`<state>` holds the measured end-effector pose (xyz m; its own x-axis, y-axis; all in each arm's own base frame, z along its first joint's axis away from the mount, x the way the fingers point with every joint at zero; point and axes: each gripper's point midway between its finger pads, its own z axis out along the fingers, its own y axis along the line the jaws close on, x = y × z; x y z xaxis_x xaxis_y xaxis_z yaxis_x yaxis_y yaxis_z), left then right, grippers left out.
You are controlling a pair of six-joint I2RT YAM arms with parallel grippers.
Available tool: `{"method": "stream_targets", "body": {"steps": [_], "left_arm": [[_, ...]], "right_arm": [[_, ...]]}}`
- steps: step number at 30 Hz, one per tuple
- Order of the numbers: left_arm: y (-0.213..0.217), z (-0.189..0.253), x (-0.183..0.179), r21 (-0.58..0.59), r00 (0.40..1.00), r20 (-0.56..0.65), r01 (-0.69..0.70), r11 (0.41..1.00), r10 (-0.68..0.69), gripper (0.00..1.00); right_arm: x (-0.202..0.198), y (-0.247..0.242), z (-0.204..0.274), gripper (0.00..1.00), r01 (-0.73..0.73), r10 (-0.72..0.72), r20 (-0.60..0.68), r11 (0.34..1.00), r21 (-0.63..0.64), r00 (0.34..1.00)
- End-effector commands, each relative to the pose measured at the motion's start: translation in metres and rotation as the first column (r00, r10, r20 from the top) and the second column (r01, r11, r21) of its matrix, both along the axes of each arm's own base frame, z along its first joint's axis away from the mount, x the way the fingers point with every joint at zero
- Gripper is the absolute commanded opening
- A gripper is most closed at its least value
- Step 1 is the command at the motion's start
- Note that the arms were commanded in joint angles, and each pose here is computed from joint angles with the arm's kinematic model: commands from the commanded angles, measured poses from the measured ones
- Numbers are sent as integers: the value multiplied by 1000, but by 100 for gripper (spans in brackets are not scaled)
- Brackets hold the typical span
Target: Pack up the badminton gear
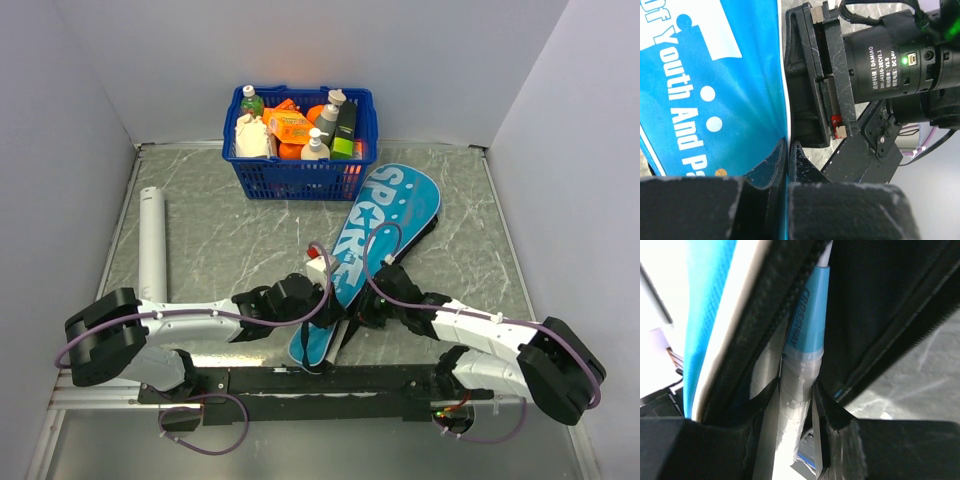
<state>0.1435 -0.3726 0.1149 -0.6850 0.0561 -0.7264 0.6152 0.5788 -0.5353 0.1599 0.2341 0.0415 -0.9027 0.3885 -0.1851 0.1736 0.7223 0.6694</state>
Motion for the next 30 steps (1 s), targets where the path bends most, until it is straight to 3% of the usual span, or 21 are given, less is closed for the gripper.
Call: {"method": "stream_targets", "body": {"steps": [1,8,15,18,21,30], "left_arm": [[-26,37,-31,-157,990,-33,128,979,-134,1],[-26,36,-36,-196,990,-56,120,973,-133,1],[-34,35,-43,-220,984,-73,143,965,-162,1],[-36,32,-42,-214,984,-78,140,967,-160,1],[-34,29,-40,-197,987,-71,131,972,-147,1],[-26,13,-25,-114,997,-37,70,991,-74,1]], "right_arm": [[63,17,56,0,92,-129,276,985,143,952],[72,11,40,0,161,-212,311,970,183,926],[75,19,39,0,111,-195,389,967,228,900],[71,24,40,35,75,-149,394,977,199,907],[63,20,38,48,56,-110,386,987,149,916],[33,-21,38,58,74,-78,370,997,24,926]]}}
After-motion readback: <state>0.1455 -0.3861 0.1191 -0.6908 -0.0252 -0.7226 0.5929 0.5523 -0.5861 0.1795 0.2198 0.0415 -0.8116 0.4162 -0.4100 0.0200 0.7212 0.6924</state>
